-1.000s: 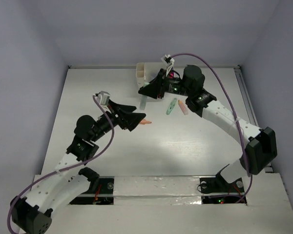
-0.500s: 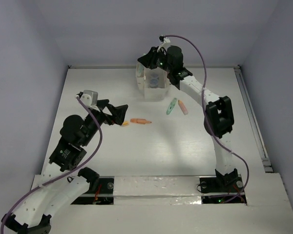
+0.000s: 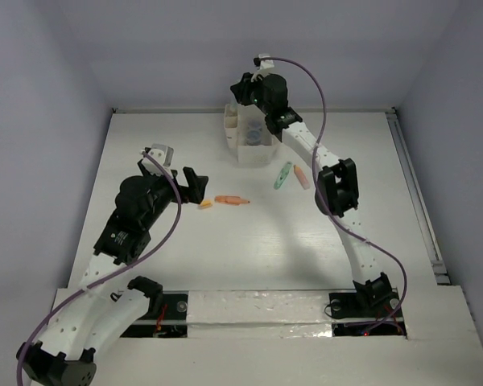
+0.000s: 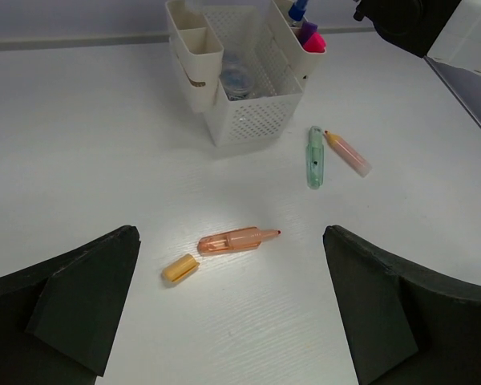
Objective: Sort the stationery into containers
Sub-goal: Place the pen in the storage box, then pick up the pen from the center of the board.
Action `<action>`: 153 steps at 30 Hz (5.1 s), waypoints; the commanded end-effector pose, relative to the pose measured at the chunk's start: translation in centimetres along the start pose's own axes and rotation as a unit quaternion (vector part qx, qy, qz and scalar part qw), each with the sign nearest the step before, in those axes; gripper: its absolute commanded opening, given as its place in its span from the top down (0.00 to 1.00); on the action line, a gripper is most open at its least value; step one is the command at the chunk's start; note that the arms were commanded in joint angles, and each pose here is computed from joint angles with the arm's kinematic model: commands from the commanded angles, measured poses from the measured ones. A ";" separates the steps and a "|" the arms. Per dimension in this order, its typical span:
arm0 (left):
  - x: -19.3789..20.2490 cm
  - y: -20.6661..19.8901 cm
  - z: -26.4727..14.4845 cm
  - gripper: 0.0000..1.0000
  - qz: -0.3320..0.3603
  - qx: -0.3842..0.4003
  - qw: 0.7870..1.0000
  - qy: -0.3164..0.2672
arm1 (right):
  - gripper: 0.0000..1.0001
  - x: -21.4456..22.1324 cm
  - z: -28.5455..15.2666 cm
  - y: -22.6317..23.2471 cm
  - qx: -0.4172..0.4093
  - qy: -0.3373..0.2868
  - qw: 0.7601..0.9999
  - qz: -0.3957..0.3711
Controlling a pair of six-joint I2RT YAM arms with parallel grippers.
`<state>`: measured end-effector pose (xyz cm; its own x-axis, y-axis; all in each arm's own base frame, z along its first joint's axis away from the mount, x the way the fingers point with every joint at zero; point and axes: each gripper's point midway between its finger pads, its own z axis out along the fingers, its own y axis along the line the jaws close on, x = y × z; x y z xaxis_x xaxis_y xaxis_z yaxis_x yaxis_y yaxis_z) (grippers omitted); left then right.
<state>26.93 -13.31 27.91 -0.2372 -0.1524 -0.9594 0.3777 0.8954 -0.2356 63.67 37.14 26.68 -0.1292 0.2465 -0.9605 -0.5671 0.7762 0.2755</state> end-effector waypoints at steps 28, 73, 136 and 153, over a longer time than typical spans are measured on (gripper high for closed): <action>-1.0 0.3 0.5 0.01 0.000 0.011 1.000 -0.016 | 0.42 -11.6 -8.3 5.8 -0.054 -0.053 0.997 -0.034; -3.0 -0.9 -2.8 0.01 -0.018 0.033 0.997 -0.065 | 0.54 11.6 -25.0 0.6 0.104 0.320 0.942 -0.009; 0.7 -4.7 0.1 0.06 -0.049 0.156 0.986 0.023 | 0.89 1.0 -22.2 19.2 -0.112 0.097 0.978 0.149; 2.3 -3.1 2.0 0.45 -0.051 0.119 0.990 0.056 | 0.89 -0.4 -22.7 25.0 -0.172 0.067 0.970 0.161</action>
<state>26.89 -16.93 24.78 -0.4147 -0.1727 -0.8934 0.5045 0.7734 -0.3837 31.81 42.52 28.07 -0.5023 0.2595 -0.8248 -0.6587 0.5031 0.5594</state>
